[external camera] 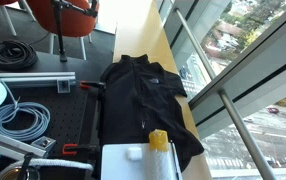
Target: Zip up the black jumper
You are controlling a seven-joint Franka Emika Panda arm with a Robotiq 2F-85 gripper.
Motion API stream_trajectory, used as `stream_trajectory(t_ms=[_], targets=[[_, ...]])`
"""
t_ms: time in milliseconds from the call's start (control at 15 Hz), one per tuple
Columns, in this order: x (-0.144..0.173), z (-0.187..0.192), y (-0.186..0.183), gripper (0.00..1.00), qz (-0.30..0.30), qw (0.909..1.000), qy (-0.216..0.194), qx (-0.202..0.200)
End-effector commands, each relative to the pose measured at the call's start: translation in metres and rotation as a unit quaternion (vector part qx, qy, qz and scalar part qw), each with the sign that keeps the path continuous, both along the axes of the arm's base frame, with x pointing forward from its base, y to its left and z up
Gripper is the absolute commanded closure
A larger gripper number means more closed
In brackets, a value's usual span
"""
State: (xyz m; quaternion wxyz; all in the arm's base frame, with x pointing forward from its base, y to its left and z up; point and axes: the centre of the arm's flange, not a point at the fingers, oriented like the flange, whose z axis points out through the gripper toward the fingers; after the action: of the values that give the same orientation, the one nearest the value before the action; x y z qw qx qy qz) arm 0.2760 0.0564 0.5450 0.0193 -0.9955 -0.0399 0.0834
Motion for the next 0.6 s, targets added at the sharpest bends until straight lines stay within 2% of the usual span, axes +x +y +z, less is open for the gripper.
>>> stream_trajectory(t_ms=[0, 200, 533], targets=[[0.000, 0.001, 0.000, 0.00, 0.000, 1.0000, -0.001, 0.000], [0.017, -0.024, -0.012, 0.00, 0.001, 0.9995, -0.031, -0.010], [0.067, -0.078, -0.020, 0.00, 0.006, 0.9914, -0.131, -0.005]])
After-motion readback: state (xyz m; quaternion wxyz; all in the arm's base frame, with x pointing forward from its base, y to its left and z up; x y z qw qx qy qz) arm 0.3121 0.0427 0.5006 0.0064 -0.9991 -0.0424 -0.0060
